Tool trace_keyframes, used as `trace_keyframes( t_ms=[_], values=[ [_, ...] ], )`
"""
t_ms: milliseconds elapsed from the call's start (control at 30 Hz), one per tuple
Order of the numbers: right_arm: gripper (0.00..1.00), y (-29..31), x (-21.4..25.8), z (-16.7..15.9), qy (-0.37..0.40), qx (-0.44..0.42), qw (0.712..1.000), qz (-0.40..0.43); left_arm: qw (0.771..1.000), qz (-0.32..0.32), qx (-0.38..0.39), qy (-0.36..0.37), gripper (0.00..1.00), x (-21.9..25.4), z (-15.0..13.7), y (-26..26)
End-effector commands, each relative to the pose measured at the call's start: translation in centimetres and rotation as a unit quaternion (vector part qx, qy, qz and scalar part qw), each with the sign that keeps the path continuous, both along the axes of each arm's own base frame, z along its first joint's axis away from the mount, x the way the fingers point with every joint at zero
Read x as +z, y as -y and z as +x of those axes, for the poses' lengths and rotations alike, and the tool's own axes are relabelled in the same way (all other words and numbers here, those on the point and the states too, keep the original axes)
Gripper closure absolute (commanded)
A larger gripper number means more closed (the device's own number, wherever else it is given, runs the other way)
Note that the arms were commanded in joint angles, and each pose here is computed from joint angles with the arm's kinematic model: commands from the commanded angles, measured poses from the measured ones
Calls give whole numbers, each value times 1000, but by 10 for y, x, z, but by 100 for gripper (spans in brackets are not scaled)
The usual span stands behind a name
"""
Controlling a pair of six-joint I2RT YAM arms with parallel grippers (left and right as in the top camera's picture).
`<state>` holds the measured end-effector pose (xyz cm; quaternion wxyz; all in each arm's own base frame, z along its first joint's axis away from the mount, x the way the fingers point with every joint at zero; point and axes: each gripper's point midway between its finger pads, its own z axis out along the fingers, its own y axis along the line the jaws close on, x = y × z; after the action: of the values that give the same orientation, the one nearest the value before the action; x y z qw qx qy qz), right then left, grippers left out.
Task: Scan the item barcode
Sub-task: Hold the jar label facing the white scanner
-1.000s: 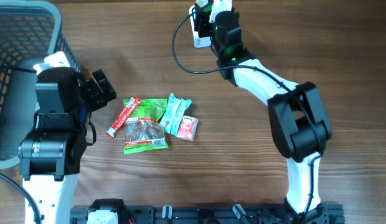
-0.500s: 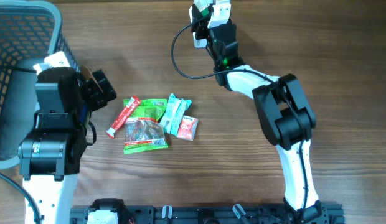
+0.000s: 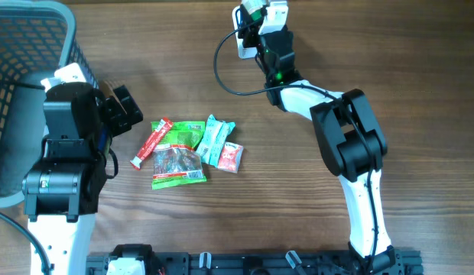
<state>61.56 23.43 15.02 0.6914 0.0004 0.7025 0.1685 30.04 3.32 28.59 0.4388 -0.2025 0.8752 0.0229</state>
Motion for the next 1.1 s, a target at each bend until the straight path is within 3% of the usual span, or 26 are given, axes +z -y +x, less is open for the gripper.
trace_keyframes(
  t_ms=[0,400,500,667,900,1067],
  values=[
    [78,5,6,10,10,-6,999,35,1000,5,5,7,0,6,1,-3],
    [78,-7,14,20,30,23,998,53,1000,4,5,7,0,6,1,-3],
    [78,-19,32,14,34,62,996,55,1000,4,5,7,0,6,1,-3],
    [81,-8,77,8,-1,55,998,41,1000,4,5,7,0,6,1,-3],
    [82,46,163,-42,-94,28,995,11,1000,4,5,7,0,6,1,-3],
    [84,124,170,-97,-209,-28,977,-17,1000,5,5,7,0,6,1,-3]
  ],
)
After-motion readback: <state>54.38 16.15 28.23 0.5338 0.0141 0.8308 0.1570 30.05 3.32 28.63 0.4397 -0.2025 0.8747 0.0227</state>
